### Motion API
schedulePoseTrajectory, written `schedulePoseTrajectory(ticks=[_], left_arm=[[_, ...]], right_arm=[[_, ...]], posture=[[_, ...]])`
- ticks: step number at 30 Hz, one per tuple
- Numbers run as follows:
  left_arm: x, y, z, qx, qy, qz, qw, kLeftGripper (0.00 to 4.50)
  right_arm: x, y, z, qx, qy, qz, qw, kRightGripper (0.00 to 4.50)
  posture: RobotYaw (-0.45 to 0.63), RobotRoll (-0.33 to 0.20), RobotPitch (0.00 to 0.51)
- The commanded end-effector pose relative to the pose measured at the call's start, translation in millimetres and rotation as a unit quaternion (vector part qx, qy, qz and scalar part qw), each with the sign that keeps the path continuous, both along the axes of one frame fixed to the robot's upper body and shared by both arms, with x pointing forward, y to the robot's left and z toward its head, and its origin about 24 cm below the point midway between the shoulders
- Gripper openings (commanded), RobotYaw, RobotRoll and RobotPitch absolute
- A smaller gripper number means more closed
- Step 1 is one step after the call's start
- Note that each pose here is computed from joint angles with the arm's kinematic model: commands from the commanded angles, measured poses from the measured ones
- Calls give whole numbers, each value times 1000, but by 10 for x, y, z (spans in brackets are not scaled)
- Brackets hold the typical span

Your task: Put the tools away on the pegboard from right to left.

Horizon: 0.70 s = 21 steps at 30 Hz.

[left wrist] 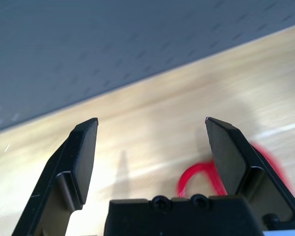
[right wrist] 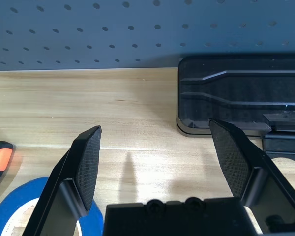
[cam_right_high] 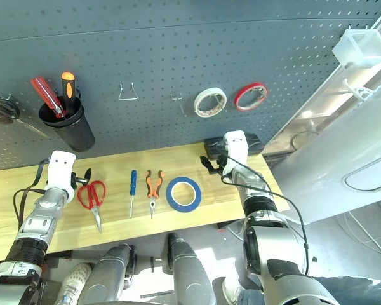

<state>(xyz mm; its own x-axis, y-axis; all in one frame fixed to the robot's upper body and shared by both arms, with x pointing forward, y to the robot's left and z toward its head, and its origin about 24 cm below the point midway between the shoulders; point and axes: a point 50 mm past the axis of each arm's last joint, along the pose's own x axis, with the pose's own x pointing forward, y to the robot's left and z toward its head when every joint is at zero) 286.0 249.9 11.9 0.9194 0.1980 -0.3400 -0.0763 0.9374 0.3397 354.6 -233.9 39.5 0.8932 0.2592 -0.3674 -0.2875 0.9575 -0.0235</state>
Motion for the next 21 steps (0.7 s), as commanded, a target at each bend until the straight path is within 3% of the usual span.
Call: schedulePoseTrajectory(ticks=[1,4,7,10,15,21], left_arm=[[-37,49,-58,4,19,12,1000,4472],[0,30,-57,-1,18,-3,1000,4472],[68,-144,43,-12,2,-83,996,4472],[119,-382,159,15,4,-195,981,4472],[101,-726,206,43,70,-335,939,4472],[115,-1071,287,53,97,-404,908,4472]], right_arm=[[-2,16,-29,-7,9,6,1000,4500],[7,1,-16,-13,13,7,1000,4500],[26,24,23,10,39,19,999,4500],[-1,86,-1,14,86,46,995,4500],[-98,201,-121,0,144,72,987,4500],[-225,275,-274,-23,188,82,978,4500]], posture=[[-24,0,183],[-24,0,187],[-23,0,185],[-23,0,185],[-7,0,206],[2,0,247]])
